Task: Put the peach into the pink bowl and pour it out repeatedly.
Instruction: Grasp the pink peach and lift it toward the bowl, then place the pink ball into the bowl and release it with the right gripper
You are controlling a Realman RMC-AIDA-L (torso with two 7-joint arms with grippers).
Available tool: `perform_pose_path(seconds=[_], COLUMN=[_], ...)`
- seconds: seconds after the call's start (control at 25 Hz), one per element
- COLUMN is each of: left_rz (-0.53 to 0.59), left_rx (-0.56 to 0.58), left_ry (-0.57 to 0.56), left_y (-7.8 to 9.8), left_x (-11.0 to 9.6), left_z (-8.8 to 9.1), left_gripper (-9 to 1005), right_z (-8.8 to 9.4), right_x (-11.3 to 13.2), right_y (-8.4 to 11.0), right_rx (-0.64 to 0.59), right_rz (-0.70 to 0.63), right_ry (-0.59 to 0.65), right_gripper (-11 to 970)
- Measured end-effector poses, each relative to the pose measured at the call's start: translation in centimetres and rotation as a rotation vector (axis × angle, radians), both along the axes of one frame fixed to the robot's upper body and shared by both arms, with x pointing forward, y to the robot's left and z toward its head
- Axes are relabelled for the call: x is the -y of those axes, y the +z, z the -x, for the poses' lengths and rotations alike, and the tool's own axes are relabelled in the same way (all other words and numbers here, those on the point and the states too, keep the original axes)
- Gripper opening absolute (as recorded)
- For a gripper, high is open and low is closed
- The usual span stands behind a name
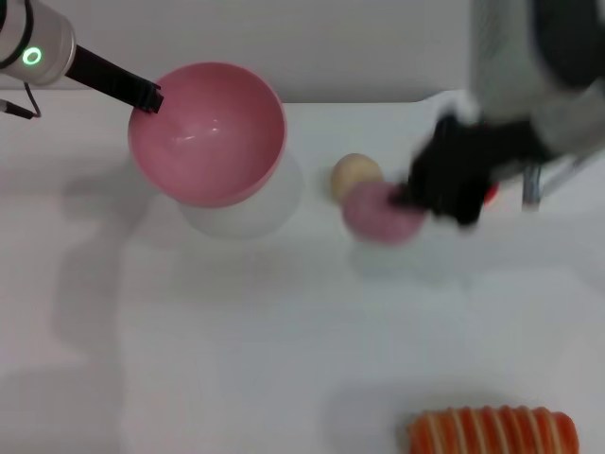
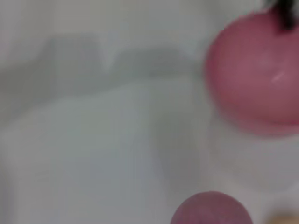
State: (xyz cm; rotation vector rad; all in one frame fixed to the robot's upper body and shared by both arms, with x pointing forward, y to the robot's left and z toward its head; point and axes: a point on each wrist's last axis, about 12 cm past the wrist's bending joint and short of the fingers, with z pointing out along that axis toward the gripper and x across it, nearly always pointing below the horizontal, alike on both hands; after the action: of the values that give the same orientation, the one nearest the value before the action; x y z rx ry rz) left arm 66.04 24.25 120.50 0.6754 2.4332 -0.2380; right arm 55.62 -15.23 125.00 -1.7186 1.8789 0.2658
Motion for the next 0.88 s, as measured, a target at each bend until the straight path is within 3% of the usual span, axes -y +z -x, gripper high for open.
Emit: perform_pose_path(seconds=[0.2,0.32,0.48,0.88], left_rz=[0.001,0.003,0.008,-0.006], left_rx=[-0.007,-0.018,-0.035,-0.059], left_ry=[-0.014,-0.025,-0.045,-0.131], left_y=[-0.2,-0.3,-0.7,-0.5], left_x=[0.2,0.6,1.3,3.9], left_z=[0.1,0.3,0.6,1.1], left_gripper=[36,36,36,36], right_z=[0.5,0.4,-0.7,-3.1], right_x=[0.5,0.4,-0.2,-2.9], right_y=[5.7,6.8,6.0,1.2], right_rx=[0.234,0.273,0.266,0.164], right_rz=[-0.088,-0.128,-0.157,-0.151], right_ry=[-0.018,-0.016,-0.015,0.018], right_gripper=[69,78,89,119])
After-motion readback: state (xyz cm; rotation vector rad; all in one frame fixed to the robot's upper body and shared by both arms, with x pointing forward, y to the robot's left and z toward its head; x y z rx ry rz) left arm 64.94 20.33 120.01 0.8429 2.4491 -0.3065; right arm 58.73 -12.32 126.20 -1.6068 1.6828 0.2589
